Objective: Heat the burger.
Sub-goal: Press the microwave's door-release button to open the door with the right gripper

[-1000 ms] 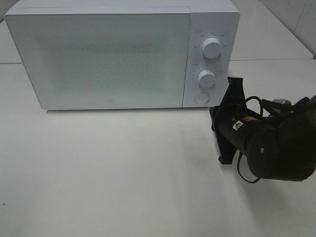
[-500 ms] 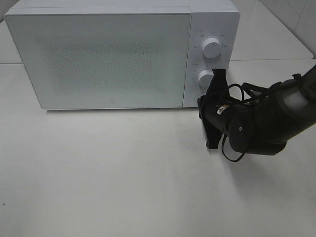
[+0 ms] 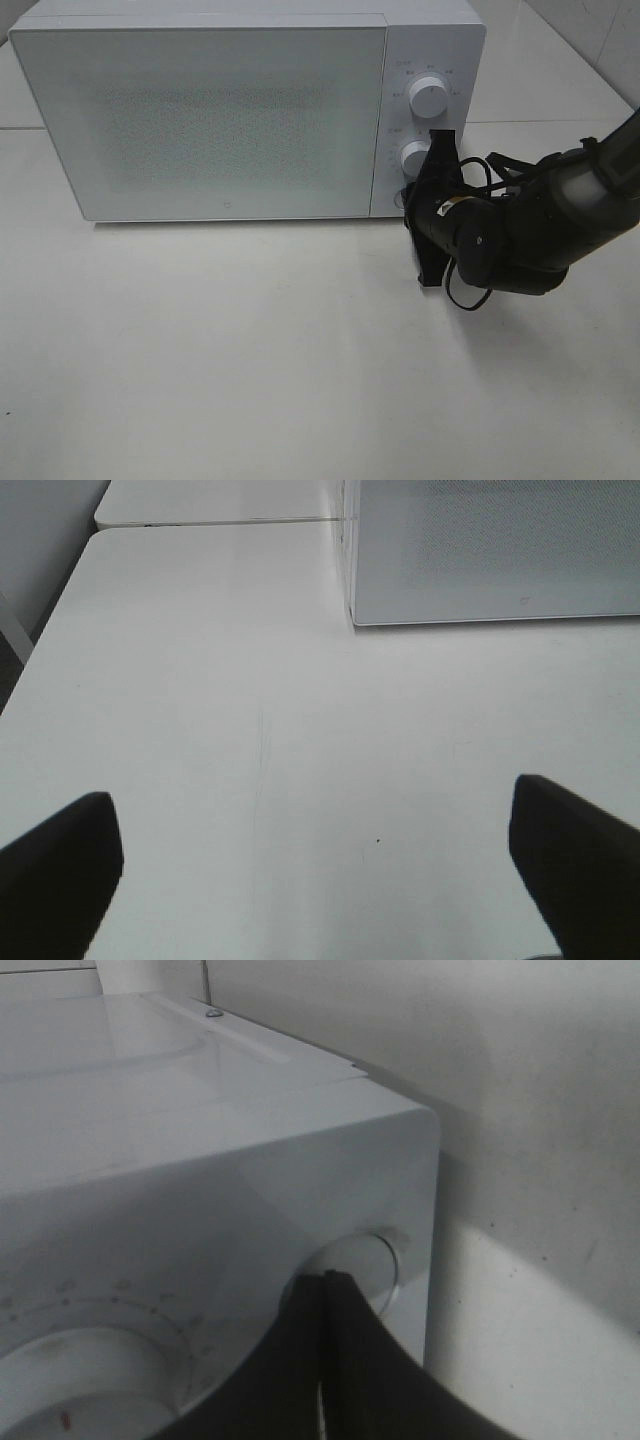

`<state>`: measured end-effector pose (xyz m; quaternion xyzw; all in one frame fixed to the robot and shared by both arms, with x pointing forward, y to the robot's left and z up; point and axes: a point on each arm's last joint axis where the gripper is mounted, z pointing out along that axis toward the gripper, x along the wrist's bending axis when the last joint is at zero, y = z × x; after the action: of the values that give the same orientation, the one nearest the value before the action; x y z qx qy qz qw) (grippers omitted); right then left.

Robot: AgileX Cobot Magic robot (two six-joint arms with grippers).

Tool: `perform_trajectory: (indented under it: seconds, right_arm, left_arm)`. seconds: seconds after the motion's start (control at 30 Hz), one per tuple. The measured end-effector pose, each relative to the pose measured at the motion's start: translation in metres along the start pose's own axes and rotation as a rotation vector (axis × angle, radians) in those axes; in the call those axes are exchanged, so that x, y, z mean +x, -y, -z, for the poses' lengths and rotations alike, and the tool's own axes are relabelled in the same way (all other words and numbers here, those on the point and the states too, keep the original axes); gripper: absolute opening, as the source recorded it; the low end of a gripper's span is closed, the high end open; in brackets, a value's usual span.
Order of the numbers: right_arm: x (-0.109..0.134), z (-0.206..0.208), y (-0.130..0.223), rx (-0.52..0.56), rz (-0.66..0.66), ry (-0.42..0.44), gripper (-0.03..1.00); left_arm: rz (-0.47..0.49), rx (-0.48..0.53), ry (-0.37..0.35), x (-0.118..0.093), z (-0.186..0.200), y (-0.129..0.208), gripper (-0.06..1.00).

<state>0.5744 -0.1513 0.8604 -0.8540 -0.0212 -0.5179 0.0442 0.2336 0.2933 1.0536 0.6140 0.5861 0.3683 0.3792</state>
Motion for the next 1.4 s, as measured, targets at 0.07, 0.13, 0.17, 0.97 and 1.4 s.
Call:
perform_trajectory:
  seconds: [0.07,0.13,0.17,0.97,1.4]
  right_arm:
    - [0.001,-0.002,0.001,-0.001,-0.004,0.002,0.01]
    - [0.002,-0.003,0.002,-0.003,-0.011,0.012,0.01]
    - [0.002,-0.003,0.002,-0.003,-0.011,0.012,0.01]
    - [0.000,-0.022,0.009,-0.046,-0.026,0.002,0.00]
    - [0.000,-0.022,0.009,-0.046,-0.020,0.006,0.00]
  left_arm:
    - [0.000,0.000,0.000,0.000,0.000,0.000,0.99]
    - [0.000,0.000,0.000,0.000,0.000,0.000,0.99]
    - [0.000,0.000,0.000,0.000,0.000,0.000,0.99]
    - [0.000,0.000,0.000,0.000,0.000,0.000,0.99]
    - [0.000,0.000,0.000,0.000,0.000,0.000,0.99]
